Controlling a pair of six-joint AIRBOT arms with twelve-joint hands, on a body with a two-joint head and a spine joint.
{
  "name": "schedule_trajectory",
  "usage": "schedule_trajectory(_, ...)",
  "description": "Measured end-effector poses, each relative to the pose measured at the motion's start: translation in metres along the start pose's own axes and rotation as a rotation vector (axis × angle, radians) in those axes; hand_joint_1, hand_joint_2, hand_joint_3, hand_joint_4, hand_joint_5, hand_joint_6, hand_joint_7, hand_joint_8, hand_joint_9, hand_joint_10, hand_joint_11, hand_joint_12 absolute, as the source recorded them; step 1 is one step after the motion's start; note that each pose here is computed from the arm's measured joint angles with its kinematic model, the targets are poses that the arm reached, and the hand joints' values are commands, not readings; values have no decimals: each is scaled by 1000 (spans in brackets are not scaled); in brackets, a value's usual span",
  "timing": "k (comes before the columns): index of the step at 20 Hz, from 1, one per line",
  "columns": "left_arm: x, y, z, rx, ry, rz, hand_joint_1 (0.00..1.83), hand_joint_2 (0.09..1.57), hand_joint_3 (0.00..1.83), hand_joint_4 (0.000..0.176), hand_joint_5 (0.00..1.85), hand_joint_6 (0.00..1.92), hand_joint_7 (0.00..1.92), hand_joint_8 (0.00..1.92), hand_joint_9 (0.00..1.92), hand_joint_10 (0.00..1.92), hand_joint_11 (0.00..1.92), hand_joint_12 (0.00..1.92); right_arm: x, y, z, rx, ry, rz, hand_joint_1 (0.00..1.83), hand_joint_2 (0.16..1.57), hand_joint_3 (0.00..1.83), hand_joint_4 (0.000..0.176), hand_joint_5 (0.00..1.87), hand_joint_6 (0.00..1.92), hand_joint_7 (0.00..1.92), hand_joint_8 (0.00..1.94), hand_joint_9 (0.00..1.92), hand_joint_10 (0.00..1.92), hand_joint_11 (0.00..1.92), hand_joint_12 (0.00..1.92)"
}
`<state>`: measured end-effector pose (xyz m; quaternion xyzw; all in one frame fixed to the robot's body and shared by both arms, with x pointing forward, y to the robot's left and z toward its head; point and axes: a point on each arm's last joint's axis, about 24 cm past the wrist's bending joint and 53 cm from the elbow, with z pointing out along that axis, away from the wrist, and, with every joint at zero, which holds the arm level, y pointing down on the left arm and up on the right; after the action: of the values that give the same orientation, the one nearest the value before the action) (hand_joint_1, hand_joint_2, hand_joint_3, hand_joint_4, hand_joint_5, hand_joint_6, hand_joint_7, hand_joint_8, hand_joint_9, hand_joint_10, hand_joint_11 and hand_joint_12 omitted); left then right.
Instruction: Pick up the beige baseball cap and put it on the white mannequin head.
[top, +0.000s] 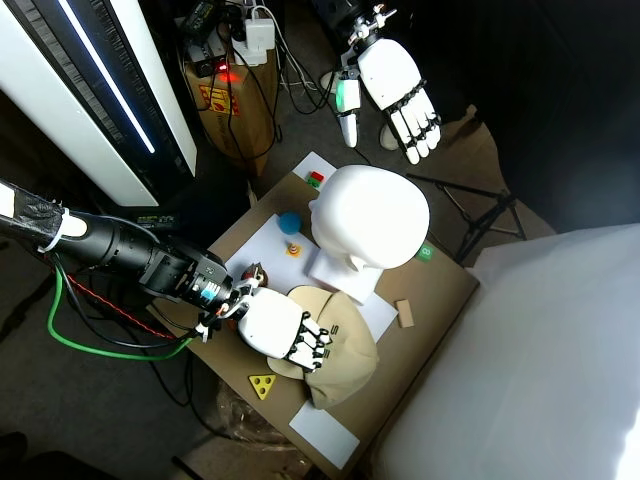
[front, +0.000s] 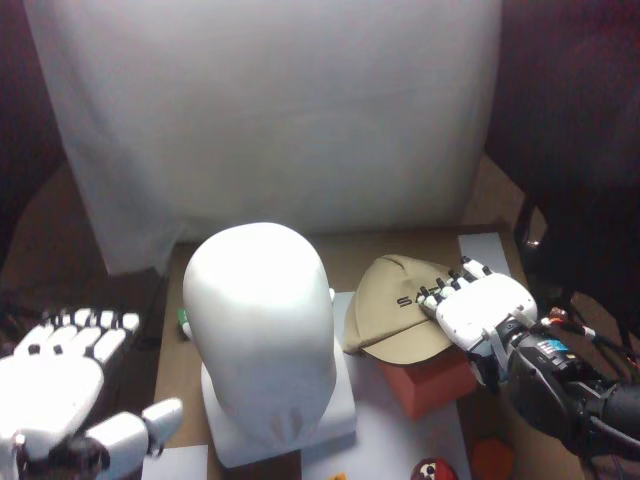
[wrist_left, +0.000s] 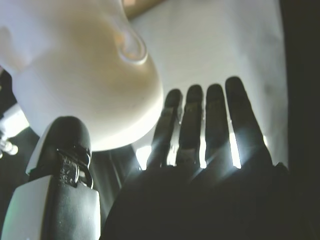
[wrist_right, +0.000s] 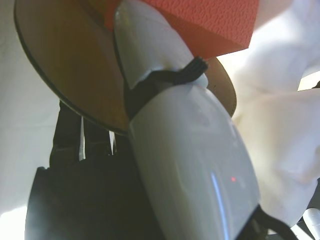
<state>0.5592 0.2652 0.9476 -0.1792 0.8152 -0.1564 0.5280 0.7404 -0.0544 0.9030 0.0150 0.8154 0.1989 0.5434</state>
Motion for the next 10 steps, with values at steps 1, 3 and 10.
schedule_trajectory(1, 4, 2, -2, -11, 8, -8, 0, 1180, 1, 0, 77, 2, 57, 0, 23, 0, 0, 303, -1, 0, 0, 1, -2, 0, 1315, 1165, 6, 0, 382, 10, 435, 10, 389, 14, 0, 1094)
schedule_trajectory(3, 8, 4, -4, -16, 15, -14, 0, 1180, 0, 0, 75, 0, 53, 1, 17, 0, 0, 252, -3, 1, 0, -1, -8, 5, 1281, 1181, 4, 0, 514, 23, 582, 13, 530, 35, 105, 1198)
schedule_trajectory(10, 6, 4, -6, -15, 5, -20, 0, 1179, 0, 0, 81, 1, 60, 1, 30, 3, 0, 309, -17, 2, 2, -9, -57, -6, 1371, 1160, 0, 0, 824, 975, 923, 1100, 835, 1478, 840, 1585)
